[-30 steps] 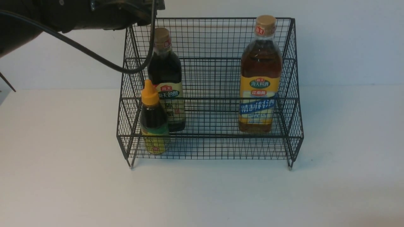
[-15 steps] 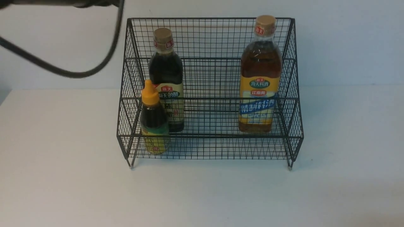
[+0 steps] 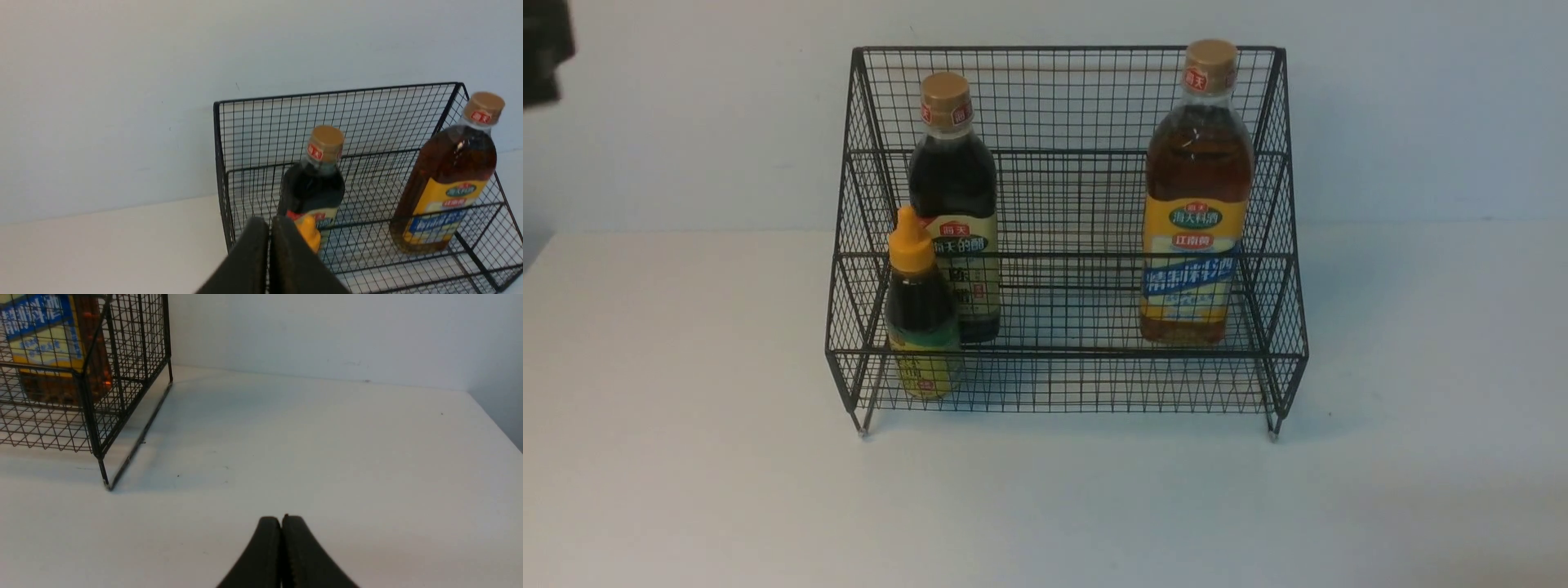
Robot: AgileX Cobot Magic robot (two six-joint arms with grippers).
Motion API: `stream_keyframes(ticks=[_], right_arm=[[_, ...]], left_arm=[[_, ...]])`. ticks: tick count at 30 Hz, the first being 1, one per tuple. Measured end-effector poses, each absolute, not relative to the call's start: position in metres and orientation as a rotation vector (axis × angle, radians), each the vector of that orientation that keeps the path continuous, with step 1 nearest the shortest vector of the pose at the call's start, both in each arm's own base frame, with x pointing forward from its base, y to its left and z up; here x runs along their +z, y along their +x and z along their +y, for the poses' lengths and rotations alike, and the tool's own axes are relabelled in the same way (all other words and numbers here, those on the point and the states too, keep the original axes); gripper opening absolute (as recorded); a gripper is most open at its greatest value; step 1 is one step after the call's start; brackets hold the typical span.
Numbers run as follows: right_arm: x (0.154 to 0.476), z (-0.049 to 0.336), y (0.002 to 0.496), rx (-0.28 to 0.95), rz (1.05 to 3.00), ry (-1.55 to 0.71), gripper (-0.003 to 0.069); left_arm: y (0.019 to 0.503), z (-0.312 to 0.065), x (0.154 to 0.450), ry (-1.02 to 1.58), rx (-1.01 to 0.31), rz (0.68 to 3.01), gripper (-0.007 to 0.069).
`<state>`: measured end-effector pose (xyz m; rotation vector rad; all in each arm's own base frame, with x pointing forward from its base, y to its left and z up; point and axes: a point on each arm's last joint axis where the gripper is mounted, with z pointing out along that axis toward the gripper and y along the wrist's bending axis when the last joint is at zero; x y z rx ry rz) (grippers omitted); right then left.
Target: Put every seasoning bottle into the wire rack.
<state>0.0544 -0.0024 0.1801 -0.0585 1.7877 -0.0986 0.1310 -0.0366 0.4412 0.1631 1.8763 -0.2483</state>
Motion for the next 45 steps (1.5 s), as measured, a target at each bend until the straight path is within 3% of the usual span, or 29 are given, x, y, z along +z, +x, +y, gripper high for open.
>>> stream_keyframes(ticks=[9, 23, 28, 29, 30, 32, 38, 40, 45], right_arm=[[0.180, -0.002, 0.054, -0.099, 1.788, -0.058, -0.0015], [0.180, -0.002, 0.054, -0.099, 1.788, -0.058, -0.0015], [0.180, -0.002, 0.054, -0.099, 1.788, -0.058, -0.0015], [0.180, -0.002, 0.054, -0.099, 1.788, -0.058, -0.0015], [0.180, -0.002, 0.054, -0.099, 1.788, -0.058, -0.0015], [0.180, -0.002, 0.054, -0.099, 1.788, -0.058, -0.0015], [0.180, -0.002, 0.054, -0.099, 1.788, -0.058, -0.0015], [0.180, -0.002, 0.054, -0.100, 1.788, -0.059, -0.0015], [0.180, -0.002, 0.054, -0.100, 1.788, -0.060, -0.0015]], left_arm=[[0.065, -0.017, 0.407, 0.161, -0.246, 1.886, -0.0005], [0.046, -0.009, 0.388, 0.235, -0.152, 1.851, -0.0005], [0.046, -0.008, 0.344, 0.238, -0.088, 1.777, -0.0005], [0.047, -0.007, 0.318, 0.212, -0.063, 1.770, -0.0005], [0.046, -0.007, 0.315, 0.207, -0.060, 1.763, -0.0005], [0.049, -0.005, 0.265, 0.141, -0.020, 1.793, -0.0005], [0.049, -0.002, 0.184, 0.117, 0.030, 1.906, -0.0005], [0.050, -0.002, 0.169, 0.132, 0.039, 1.945, -0.0005], [0.052, -0.002, 0.171, 0.131, 0.044, 1.885, -0.0005]])
